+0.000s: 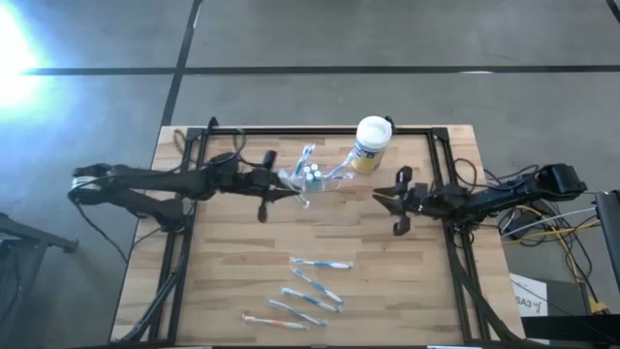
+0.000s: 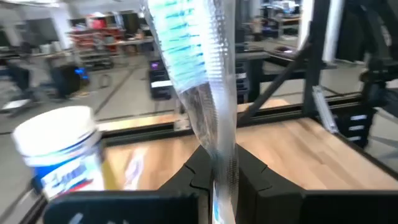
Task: Pick & Place toothbrushing station
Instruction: Put the blue toothbrush into the right section of the transparent organizer
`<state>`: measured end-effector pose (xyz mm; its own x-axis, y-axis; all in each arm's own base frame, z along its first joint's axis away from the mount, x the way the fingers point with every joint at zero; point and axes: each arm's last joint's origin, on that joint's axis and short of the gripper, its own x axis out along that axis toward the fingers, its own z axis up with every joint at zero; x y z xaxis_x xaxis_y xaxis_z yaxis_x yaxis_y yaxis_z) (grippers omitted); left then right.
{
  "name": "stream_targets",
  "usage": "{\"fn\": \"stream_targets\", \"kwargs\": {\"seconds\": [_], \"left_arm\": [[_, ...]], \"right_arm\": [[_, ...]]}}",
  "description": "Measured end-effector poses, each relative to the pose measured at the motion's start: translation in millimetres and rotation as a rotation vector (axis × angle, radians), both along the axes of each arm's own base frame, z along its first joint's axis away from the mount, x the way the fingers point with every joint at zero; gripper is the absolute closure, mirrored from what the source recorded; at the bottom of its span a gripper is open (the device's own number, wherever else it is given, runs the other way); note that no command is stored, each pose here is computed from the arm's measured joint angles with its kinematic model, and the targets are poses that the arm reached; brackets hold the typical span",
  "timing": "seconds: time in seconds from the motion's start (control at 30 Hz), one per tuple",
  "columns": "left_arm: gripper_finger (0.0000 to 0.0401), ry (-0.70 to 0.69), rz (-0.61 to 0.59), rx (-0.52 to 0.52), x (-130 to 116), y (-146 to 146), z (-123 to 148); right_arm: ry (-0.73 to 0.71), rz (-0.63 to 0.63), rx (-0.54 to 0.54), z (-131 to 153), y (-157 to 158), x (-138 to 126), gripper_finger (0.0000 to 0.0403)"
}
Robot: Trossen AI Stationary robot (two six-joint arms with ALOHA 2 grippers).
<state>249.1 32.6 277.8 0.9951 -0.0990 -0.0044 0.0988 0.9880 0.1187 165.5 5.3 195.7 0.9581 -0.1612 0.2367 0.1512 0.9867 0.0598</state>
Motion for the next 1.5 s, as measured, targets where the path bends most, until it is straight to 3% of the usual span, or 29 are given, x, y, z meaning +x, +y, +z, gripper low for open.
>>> {"fn": "stream_targets", "kwargs": {"seconds": [0.13, 0.4, 0.67, 1.23, 1.33, 1.5], "left_arm": [[0.0375, -0.028, 0.024, -0.013, -32.5, -4.5, -10.1], [0.0375, -0.118, 0.125, -0.050, -82.9, -9.6, -30.2], [0.0375, -0.217, 0.131, -0.063, -111.4, -13.7, -45.1], [0.0375, -0.289, 0.163, -0.059, -128.4, -15.4, -55.6], [0.0375, -0.293, 0.207, -0.079, -126.1, -13.6, -49.8], [0.0375, -0.272, 0.184, -0.040, -111.1, -12.0, -27.2]], "right_arm": [[-0.019, -0.012, -0.016, -5.4, -1.2, -13.3, 0.0387], [-0.046, -0.010, -0.023, -6.9, -1.3, -22.7, 0.0394], [-0.028, -0.011, -0.043, -7.5, -1.2, -23.8, 0.0394], [-0.025, -0.003, -0.046, -7.8, -1.0, -23.8, 0.0394], [-0.009, -0.003, -0.047, -9.1, -0.9, -23.4, 0.0394], [-0.001, -0.008, -0.046, -9.9, -1.1, -23.1, 0.0394]]}}
